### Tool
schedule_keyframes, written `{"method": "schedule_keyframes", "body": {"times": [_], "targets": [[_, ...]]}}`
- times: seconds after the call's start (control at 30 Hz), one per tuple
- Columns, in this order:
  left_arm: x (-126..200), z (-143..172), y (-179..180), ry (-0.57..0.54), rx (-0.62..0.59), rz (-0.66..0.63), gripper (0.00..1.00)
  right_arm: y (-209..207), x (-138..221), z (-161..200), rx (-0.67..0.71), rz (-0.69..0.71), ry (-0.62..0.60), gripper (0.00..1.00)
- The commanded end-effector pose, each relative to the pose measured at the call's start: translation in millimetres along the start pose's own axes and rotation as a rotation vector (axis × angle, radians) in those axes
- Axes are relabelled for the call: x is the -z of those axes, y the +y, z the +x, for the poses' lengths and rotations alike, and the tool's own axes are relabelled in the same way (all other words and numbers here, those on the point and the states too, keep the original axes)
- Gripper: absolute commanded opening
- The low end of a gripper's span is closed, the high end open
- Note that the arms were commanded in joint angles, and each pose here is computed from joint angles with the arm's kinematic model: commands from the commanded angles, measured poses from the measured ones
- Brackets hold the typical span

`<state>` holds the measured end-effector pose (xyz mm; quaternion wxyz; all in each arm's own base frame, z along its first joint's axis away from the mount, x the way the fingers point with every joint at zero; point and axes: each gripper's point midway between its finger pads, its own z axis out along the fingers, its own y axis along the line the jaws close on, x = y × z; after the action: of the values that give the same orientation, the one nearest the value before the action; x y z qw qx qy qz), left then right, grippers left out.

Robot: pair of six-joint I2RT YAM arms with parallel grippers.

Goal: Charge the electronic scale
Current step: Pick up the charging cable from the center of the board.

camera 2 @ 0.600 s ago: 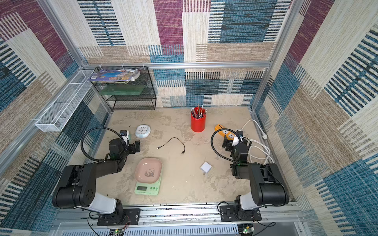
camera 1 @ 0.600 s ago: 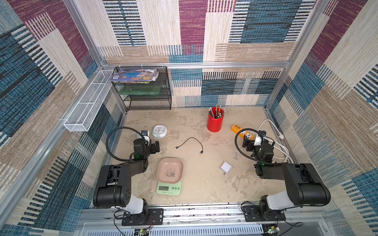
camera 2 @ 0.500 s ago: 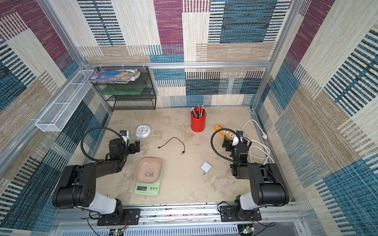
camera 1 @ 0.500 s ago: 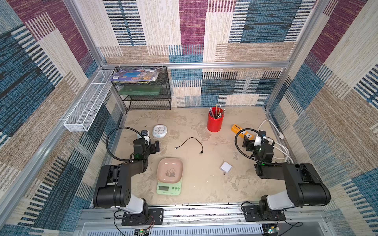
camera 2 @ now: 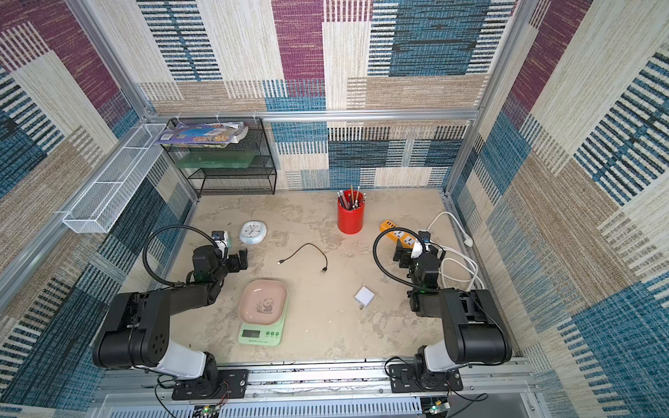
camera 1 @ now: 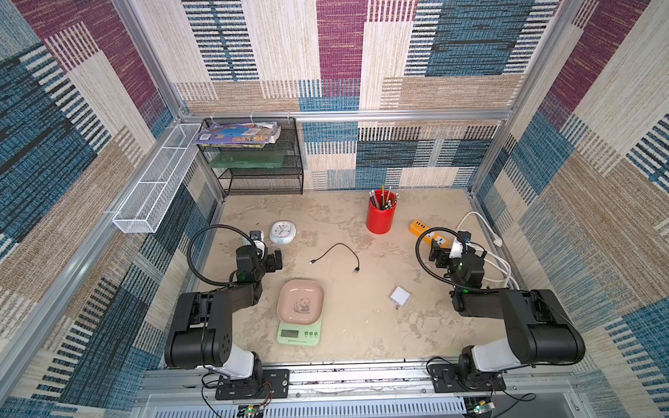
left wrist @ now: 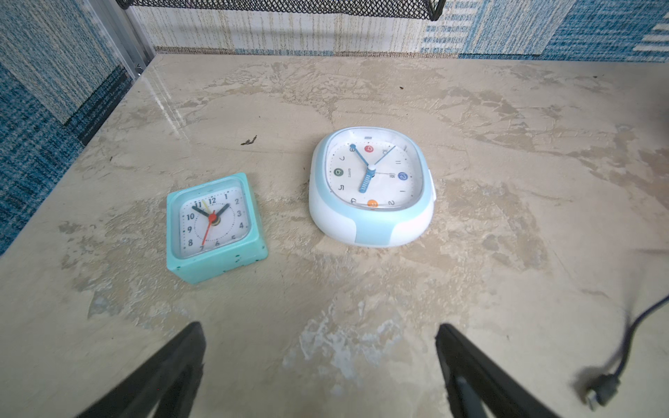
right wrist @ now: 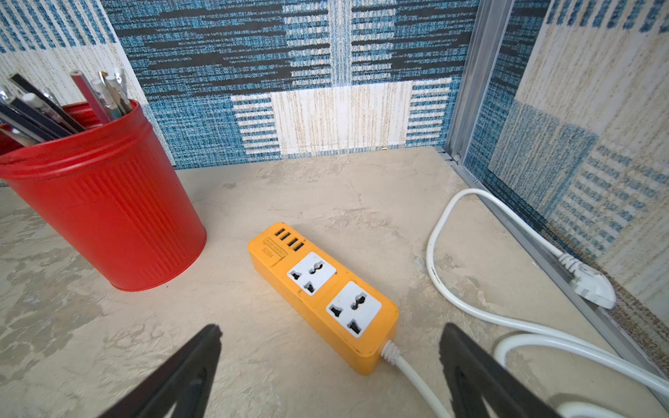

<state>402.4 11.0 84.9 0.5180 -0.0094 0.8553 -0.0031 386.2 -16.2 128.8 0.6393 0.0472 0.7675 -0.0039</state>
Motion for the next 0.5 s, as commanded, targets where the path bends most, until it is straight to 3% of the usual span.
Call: {"method": "schedule_keyframes", "body": {"times": [0.0,0.1,0.2,0.3,0.37,0.47], "targets": [[1,-5,0,-0.018,-0.001,-0.003,0.99,1,-1,-9,0.002,-0.010,-0.028,0.95],[10,-12,0,0.008,0.000,-0.003,0.99,-5,-7,-17,-0.019,0.019,0.008,0.95],[33,-43,0,-0.008,0.016,-0.013,0.99,-13,-8,-36,-0.055,0.070,0.031,0.95],[56,-72,0,-0.005,0.177,-0.062,0.99,-13,1,-69,-0.194,0.043,-0.003,0.95],[65,-87,-17,0.012,0.202,-0.009,0.99,-8,9,-89,-0.298,0.002,-0.018,0.95],[76,-99,-59,-0.002,0.141,0.086,0.99,-3,13,-101,-0.455,-0.014,0.045,0.95]]}}
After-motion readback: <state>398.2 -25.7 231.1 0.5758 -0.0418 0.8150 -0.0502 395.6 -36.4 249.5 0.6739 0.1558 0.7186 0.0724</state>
